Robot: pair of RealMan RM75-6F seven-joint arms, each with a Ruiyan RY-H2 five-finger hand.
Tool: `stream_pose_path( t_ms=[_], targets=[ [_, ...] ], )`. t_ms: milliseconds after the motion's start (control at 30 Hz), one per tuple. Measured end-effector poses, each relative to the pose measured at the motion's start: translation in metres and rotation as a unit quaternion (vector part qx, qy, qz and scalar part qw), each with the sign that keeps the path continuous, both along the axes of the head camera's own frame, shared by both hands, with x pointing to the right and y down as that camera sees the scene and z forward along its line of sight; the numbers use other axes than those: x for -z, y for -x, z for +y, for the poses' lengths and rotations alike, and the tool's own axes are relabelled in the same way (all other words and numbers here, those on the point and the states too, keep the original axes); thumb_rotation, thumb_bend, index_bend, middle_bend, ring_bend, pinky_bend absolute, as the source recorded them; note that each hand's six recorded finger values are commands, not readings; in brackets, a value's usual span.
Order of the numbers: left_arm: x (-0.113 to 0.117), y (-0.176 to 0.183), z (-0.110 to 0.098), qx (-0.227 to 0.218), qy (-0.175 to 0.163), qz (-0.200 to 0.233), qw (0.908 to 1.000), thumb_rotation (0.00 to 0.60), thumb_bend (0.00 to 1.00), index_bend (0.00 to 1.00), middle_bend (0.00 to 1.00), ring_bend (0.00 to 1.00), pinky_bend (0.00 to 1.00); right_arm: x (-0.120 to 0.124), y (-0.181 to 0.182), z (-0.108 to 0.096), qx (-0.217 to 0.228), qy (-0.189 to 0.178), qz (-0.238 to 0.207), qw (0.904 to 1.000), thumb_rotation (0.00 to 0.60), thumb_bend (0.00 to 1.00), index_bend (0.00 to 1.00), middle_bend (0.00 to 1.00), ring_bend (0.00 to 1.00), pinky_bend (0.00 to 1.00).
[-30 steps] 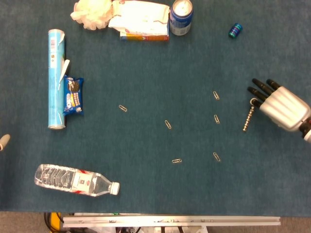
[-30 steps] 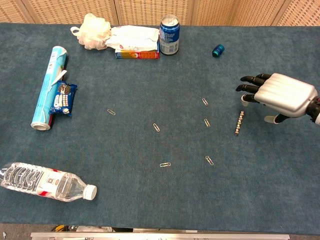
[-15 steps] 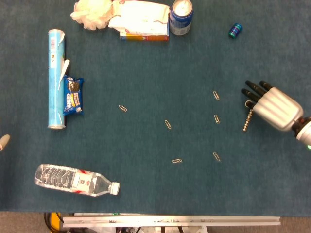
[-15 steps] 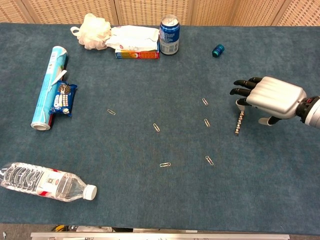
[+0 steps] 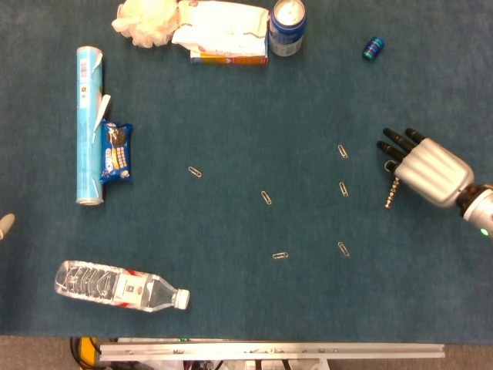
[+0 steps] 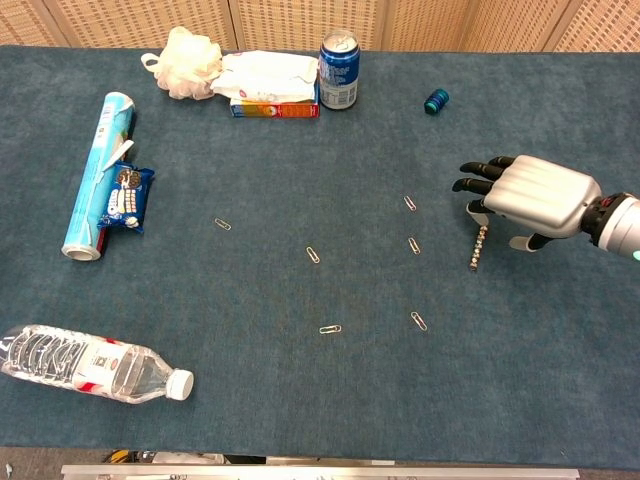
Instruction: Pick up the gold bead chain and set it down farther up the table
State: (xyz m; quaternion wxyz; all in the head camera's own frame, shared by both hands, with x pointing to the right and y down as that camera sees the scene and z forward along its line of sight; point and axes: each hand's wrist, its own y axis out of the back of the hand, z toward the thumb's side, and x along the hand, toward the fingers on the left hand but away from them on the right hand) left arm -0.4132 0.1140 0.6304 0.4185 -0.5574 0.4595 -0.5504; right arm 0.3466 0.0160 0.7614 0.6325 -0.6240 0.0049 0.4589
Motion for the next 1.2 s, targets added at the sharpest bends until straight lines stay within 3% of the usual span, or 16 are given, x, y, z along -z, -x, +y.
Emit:
stream_pose_path(
  t_ms=[1200],
  targets=[
    [0.002,0.002,0.001,0.002,-0.003,0.004,1.0000,0.600,0.14,0.50,0.45,0.33,0.51,-0.013,0.016,-0.005,0.010,0.009,0.019,0.9997,0.600,0.21,0.50,0.16,0.07,0.23]
  ],
)
